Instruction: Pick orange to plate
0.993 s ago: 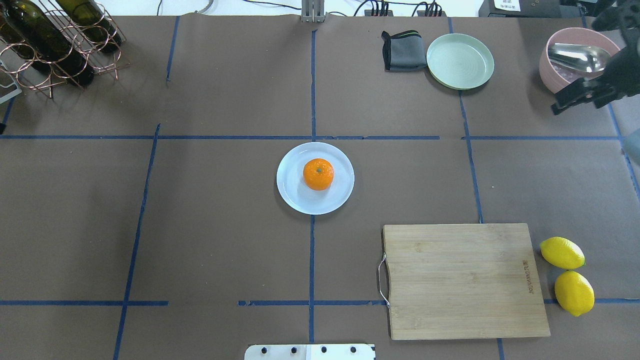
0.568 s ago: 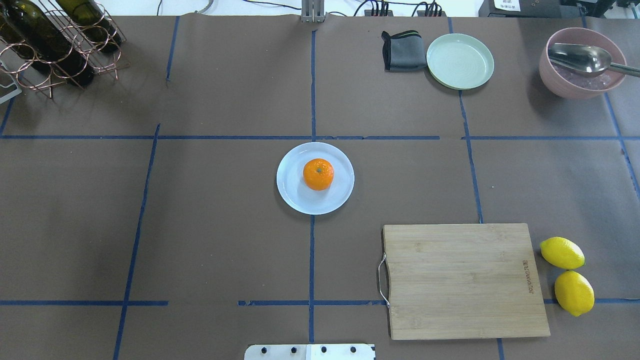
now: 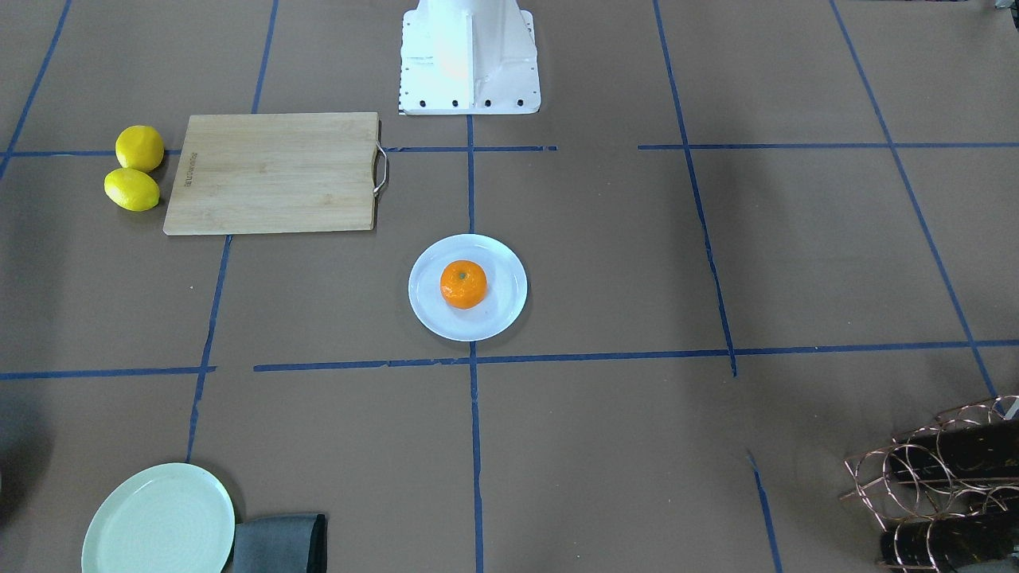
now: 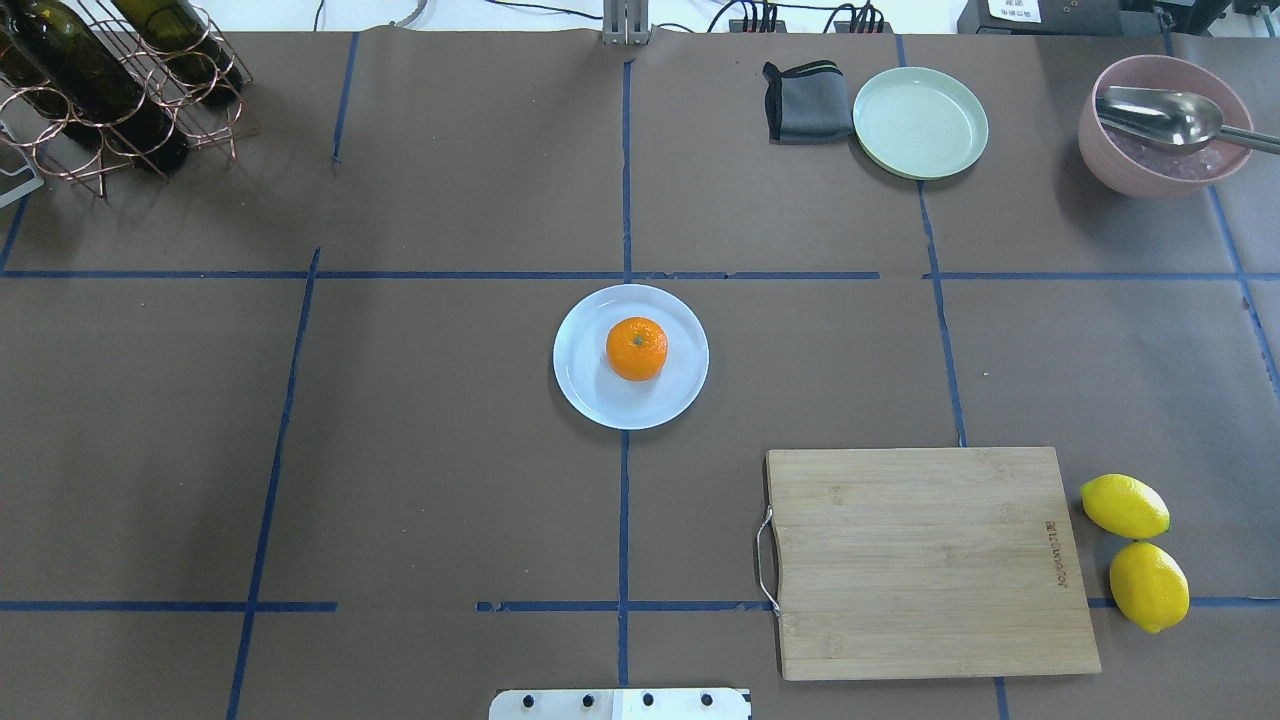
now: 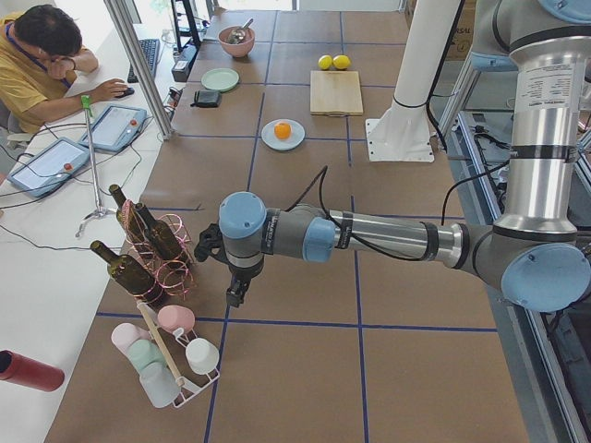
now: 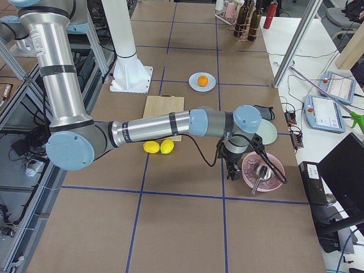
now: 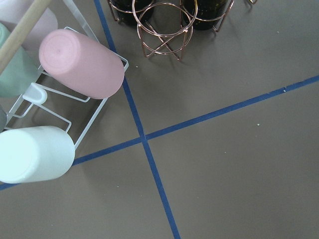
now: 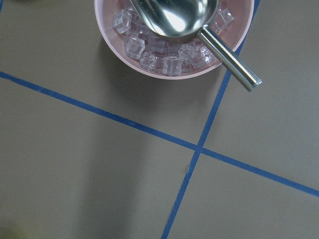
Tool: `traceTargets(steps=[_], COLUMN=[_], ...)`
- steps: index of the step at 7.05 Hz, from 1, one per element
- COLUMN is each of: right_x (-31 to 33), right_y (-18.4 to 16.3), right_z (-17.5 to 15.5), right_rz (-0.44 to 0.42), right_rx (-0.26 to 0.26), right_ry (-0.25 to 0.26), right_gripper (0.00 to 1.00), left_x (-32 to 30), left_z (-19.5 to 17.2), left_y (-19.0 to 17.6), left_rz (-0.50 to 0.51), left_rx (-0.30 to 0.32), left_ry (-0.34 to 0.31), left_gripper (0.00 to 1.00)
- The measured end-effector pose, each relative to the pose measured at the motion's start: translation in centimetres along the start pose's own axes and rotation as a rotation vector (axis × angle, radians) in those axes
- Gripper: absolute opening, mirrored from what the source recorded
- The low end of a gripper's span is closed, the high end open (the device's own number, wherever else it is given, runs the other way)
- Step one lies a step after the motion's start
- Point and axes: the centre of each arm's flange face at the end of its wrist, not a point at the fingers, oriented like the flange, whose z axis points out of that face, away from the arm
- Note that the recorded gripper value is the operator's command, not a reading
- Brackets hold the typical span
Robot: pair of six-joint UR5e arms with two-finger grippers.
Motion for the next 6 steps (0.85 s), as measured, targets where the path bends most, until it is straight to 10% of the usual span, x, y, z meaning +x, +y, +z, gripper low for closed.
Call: traceTargets(steps=[6], right_x=[-2.6], right_y=[0.9], right_z=[3.8], right_rz=[0.071], right_rx=[-0.065], right_ry=[-0.002], right_gripper=[1.0], left_x=[-0.7], left_z=[1.3], left_y=[2.3], left_rz=[-0.024], left_rx=[-0.036], left_ry=[-0.004], left_gripper=[1.0])
